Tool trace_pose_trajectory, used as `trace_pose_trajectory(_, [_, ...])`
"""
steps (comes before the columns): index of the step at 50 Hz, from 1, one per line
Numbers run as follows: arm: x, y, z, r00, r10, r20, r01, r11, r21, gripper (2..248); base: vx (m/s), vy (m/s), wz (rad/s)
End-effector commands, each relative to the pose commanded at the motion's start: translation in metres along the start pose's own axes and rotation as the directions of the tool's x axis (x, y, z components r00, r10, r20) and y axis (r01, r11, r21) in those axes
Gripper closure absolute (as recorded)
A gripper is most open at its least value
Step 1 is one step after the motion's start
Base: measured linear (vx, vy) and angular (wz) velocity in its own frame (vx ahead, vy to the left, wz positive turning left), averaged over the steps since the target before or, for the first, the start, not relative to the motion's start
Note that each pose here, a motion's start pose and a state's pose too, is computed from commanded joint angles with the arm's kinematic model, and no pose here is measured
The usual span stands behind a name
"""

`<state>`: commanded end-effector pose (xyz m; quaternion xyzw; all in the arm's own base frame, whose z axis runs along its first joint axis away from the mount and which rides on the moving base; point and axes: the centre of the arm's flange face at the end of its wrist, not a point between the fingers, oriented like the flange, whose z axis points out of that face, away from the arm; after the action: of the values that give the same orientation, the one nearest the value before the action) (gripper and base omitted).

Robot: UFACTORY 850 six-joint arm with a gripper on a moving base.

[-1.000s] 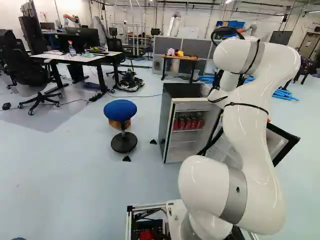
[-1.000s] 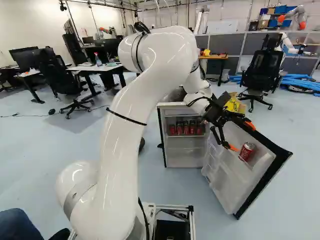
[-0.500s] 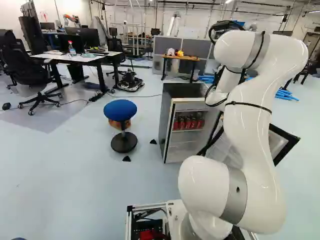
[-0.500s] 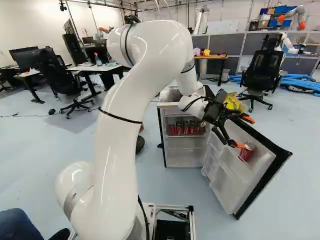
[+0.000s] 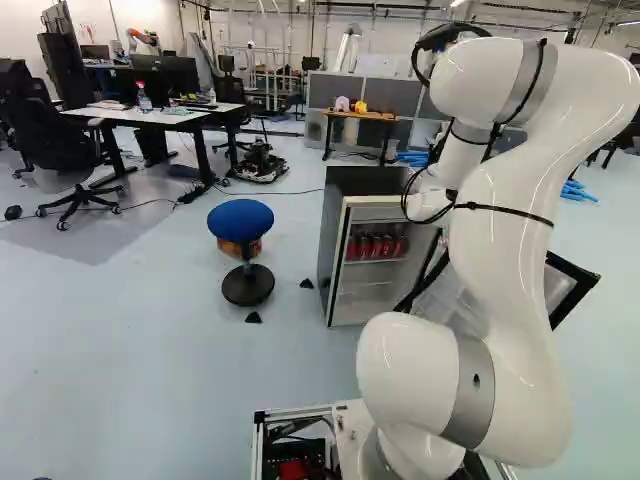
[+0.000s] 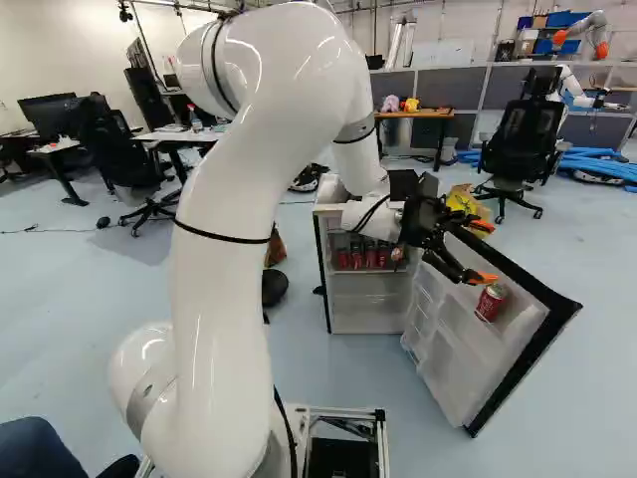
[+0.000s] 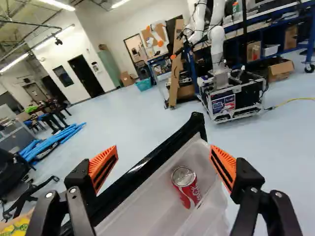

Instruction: Grab a drink from the fridge

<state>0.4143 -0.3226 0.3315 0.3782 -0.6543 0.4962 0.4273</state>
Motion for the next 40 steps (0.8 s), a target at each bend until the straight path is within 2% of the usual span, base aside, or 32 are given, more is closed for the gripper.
trace_pose_trajectory(9, [0.006, 0.010, -0.010, 0.999, -0.044, 0.007, 0.044, 0.995, 0.093, 3, 0.000, 0.000, 0.000])
trace_pose_trajectory(19, [0.013, 0.022, -0.022, 0.996, -0.091, 0.010, 0.087, 0.977, 0.196, 3, 0.000, 0.000, 0.000])
trace_pose_trajectory(30, [0.021, 0.033, -0.030, 0.991, -0.134, 0.007, 0.126, 0.946, 0.298, 3, 0.000, 0.000, 0.000])
trace_pose_trajectory(40, [0.027, 0.044, -0.037, 0.985, -0.171, 0.005, 0.156, 0.909, 0.386, 3, 0.000, 0.000, 0.000])
